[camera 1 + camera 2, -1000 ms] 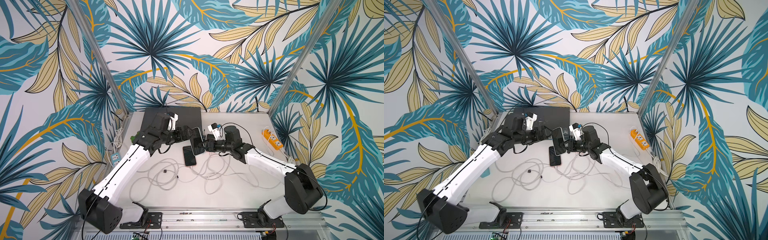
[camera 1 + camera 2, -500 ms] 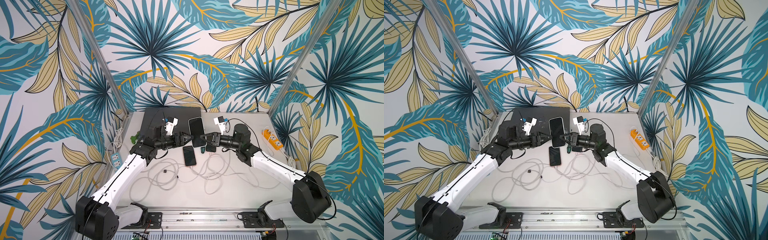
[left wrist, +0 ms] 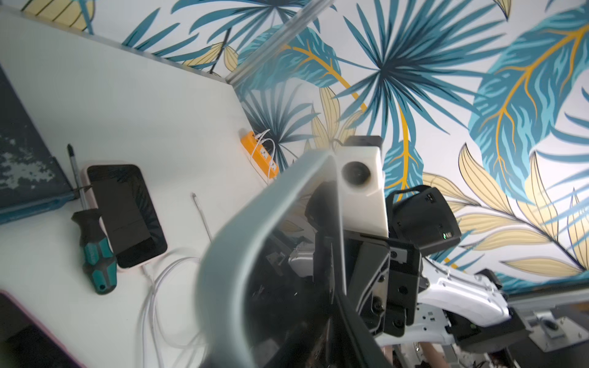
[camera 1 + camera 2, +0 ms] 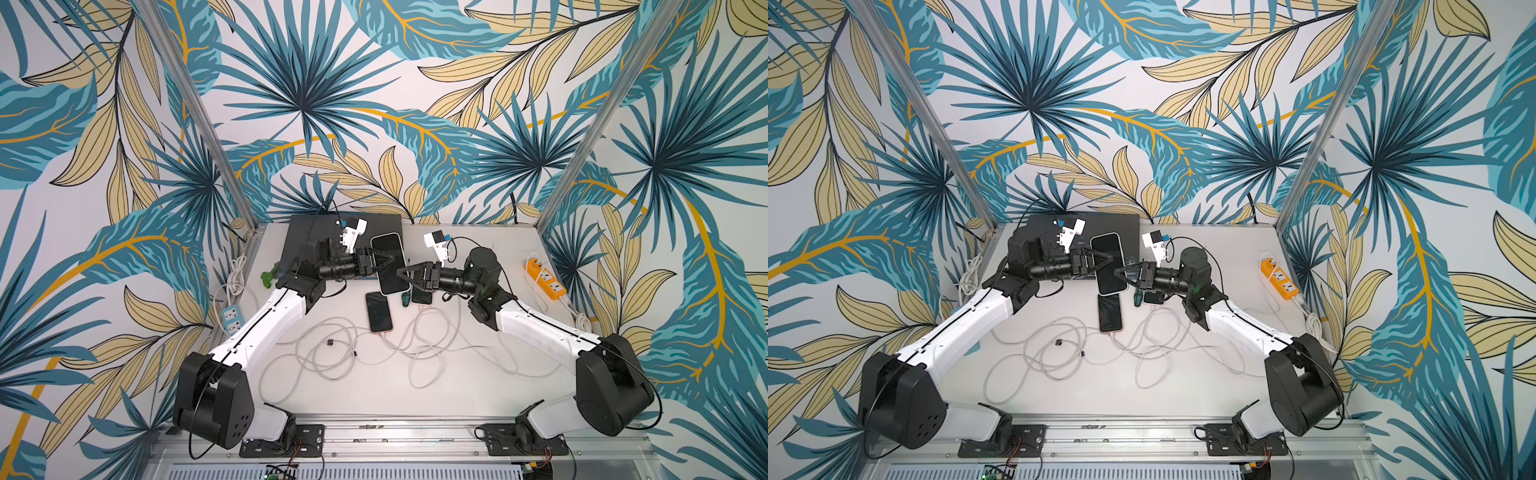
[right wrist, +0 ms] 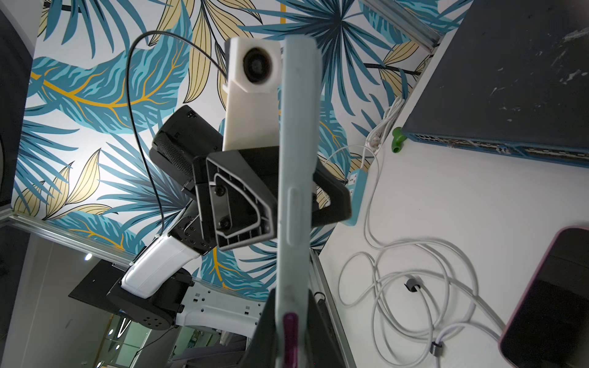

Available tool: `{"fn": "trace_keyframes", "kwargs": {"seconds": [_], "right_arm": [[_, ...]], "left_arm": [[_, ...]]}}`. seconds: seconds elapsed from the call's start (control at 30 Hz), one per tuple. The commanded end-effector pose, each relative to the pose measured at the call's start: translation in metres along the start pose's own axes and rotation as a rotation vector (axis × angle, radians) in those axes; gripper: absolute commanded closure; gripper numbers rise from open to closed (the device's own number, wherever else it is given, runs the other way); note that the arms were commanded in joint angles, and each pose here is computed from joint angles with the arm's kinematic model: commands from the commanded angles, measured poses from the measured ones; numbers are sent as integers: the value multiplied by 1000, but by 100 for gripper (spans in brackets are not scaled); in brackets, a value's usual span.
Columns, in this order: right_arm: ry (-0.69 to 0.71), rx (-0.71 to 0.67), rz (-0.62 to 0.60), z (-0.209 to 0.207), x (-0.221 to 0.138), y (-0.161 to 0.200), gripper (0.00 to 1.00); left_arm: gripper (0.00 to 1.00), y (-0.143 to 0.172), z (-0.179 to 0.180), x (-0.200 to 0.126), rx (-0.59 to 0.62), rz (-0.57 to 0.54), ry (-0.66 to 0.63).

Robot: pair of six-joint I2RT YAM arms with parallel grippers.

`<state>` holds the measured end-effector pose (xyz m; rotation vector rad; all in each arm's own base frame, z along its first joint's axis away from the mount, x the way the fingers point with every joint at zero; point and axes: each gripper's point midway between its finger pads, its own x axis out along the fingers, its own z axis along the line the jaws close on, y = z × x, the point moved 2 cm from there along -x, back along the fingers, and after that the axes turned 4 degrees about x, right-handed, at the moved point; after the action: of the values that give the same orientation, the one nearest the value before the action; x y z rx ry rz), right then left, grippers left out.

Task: Plug the charging cable into the phone
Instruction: Pick up the phone at the center of the board.

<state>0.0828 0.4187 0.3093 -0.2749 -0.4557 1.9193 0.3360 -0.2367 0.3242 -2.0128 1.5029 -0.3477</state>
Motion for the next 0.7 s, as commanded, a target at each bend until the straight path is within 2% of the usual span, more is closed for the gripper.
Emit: {"fn": "trace_keyframes", "kwargs": {"seconds": [0.0, 0.07, 0.2, 0.23, 0.3, 0.33, 0.4, 0.5, 0.6, 0.67], "right_arm": [[-93, -62, 9, 23, -2, 1, 100], [-95, -60, 8, 23, -2, 0, 100], [-86, -49, 5, 19, -1, -2, 100], [-76, -41, 3, 16, -1, -3, 95], [-46, -31, -3, 10, -4, -7, 60], [-20, -30, -14, 5, -9, -9, 48], [60, -25, -63, -8, -25, -18, 34], [299, 20, -137, -46, -65, -23, 30], [721, 36, -140, -92, -118, -8, 31], [990, 42, -108, -115, -153, 3, 34]], "left_arm": [[70, -13, -25, -3, 56, -21, 94], [75, -11, -25, -4, 45, -20, 103], [95, -7, -22, -4, 23, -15, 96], [99, -7, -21, -4, 18, -13, 86], [100, -7, -16, -6, 15, -13, 24], [100, -7, -12, -9, 12, -15, -15], [100, -11, -7, -16, 5, -36, -79], [100, -18, 11, -36, -35, -76, -253], [100, -14, 31, -58, -50, -91, -474], [100, -8, 30, -64, -44, -93, -497]]}}
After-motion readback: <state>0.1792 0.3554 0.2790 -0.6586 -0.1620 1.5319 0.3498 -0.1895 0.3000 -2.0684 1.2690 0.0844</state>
